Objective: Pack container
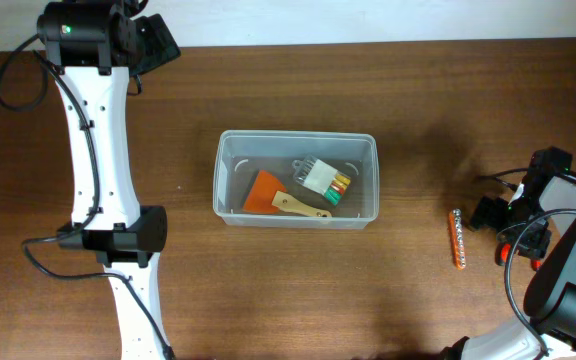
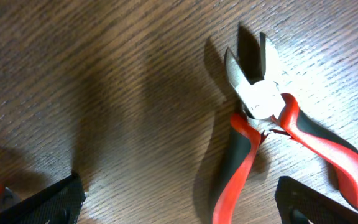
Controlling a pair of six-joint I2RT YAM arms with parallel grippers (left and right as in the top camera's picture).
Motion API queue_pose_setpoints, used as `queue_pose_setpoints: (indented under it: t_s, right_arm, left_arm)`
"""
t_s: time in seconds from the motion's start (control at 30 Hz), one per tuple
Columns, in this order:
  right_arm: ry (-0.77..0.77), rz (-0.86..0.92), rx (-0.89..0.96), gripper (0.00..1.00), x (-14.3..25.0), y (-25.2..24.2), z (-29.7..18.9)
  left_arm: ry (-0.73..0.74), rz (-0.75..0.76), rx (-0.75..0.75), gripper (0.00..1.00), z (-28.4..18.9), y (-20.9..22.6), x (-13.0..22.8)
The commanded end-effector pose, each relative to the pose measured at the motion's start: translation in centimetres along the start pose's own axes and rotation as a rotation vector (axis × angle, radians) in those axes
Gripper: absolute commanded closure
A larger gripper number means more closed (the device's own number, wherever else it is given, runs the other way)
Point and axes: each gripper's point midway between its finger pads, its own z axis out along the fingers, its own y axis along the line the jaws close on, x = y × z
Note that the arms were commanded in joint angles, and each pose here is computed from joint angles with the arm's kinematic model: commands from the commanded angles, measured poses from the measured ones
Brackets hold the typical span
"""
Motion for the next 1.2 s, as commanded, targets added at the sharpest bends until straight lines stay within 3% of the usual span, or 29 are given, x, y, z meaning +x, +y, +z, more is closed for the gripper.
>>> queue_pose_setpoints:
  t_s: [0.0,1.17]
  right_arm:
    - [0.004,0.035,0.025,0.01,-0.03,-0.47,0.62]
    - [0.001,0.018,-0.027,0.01,-0.07,0.44,1.09]
  left_arm:
    - [-0.033,0.001,0.009,0.01,-1.41,0.25,-0.55]
    - [-0.033,0.001,0.009,0.01,-1.41,0.25,-0.55]
